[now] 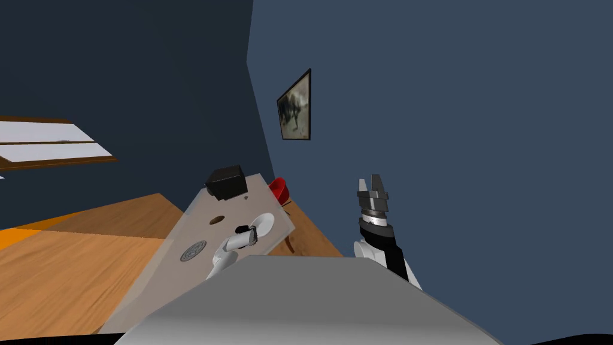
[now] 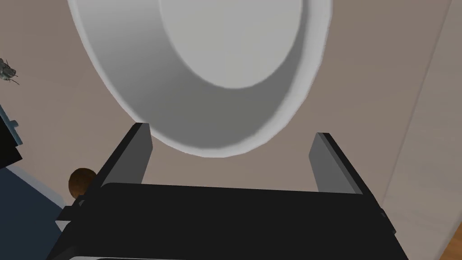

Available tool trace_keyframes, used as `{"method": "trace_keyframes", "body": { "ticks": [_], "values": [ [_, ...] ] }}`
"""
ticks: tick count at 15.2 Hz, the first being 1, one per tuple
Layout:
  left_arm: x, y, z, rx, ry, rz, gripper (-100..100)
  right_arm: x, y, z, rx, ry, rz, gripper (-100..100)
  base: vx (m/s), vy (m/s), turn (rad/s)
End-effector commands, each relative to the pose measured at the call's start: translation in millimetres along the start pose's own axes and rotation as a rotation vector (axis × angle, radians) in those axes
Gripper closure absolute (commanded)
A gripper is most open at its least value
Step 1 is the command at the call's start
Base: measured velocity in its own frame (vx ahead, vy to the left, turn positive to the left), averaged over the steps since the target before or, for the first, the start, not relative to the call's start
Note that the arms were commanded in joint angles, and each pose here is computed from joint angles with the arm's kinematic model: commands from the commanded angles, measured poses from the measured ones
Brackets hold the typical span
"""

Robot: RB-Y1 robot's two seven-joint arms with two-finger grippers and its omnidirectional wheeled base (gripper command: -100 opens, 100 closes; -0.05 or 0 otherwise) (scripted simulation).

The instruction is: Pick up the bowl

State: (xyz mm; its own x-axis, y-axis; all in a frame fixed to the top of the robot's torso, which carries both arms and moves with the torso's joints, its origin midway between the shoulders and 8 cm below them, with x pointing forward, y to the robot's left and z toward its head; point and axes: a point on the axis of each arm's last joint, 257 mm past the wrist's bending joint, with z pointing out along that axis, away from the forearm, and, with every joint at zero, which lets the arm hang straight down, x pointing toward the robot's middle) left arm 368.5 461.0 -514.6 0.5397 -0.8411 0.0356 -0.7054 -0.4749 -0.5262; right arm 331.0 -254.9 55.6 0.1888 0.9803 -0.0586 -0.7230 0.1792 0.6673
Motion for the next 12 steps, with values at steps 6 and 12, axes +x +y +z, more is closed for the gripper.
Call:
{"method": "trace_keyframes", "body": {
  "ticks": [6,12],
  "values": [
    [0.2,42.4,8.2,-0.170,-0.019,-0.055,-100,0.0,0.0,0.0,0.000,0.000,0.000,0,0.027,-0.012,-0.114],
    [1.9,58.7,14.2,-0.184,-0.016,-0.057,-100,0.0,0.0,0.0,0.000,0.000,0.000,0,0.032,0.013,-0.023]
  ]
}}
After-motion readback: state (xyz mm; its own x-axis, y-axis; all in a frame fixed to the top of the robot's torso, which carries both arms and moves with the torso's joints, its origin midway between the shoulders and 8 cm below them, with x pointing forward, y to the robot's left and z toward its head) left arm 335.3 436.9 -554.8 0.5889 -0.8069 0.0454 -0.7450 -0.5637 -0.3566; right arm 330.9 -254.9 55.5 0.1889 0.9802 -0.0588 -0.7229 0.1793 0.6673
